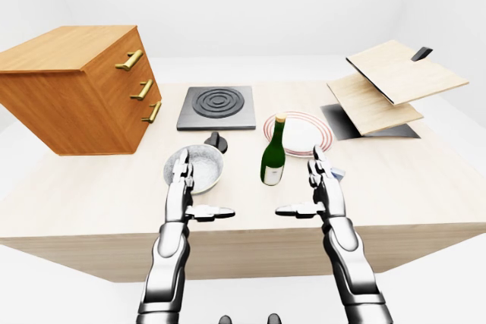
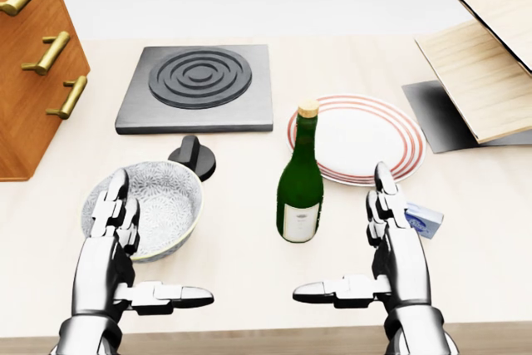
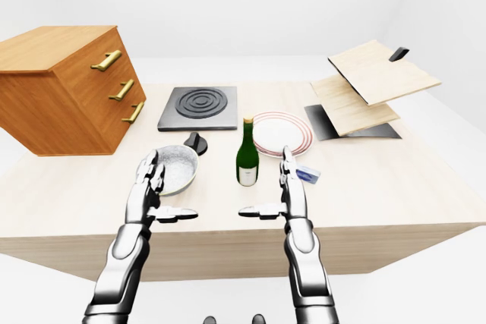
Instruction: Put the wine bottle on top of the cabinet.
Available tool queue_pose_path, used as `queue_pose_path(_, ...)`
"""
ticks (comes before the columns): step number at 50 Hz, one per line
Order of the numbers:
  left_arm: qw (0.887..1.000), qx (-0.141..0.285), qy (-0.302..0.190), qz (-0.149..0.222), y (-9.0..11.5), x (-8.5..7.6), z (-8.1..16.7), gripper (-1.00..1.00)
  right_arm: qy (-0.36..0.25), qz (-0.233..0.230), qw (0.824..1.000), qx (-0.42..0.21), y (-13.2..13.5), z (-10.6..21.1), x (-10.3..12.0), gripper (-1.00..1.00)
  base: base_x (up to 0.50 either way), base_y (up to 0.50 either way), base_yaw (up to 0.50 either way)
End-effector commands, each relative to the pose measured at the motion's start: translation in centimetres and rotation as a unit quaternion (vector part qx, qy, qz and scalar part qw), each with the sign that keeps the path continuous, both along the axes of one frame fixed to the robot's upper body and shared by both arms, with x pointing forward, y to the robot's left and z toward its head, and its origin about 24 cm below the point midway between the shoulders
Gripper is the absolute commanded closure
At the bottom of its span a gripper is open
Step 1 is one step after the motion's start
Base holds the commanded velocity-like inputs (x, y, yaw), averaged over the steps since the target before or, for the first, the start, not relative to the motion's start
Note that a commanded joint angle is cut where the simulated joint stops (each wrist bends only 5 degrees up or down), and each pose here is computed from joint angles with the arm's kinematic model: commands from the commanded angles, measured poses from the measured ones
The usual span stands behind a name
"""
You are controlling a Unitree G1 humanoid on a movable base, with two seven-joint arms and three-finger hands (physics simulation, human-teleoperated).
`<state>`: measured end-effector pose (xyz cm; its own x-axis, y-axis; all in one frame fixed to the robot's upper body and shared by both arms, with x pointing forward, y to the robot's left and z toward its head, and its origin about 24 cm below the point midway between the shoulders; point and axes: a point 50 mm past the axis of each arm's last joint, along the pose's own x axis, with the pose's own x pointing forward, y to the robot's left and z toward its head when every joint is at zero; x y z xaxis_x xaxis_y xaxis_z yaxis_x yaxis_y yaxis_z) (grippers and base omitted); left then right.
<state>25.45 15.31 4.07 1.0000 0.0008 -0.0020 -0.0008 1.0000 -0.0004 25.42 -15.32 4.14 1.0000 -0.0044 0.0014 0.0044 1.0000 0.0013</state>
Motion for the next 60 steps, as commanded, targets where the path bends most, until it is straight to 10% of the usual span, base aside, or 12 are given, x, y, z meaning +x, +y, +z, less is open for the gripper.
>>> queue_pose_path(1,1.000,-0.002,0.007,0.008,0.89,0.19,-0.15,-1.00,-0.002,-0.008,1.000,0.001,-0.79,0.03,0.13,-1.00,0.00,0.00,0.00)
queue_pose_path(20,1.000,0.006,0.013,0.010,0.75,0.04,-0.33,-1.00,-0.001,-0.013,1.000,0.005,-0.93,-0.15,0.08,-1.00,-0.01,0.03,0.00)
queue_pose_path(60,1.000,0.022,0.016,0.006,0.46,-0.08,-0.27,-1.00,-0.002,-0.013,1.000,-0.002,-0.92,-0.04,-0.02,-1.00,-0.07,0.50,0.00)
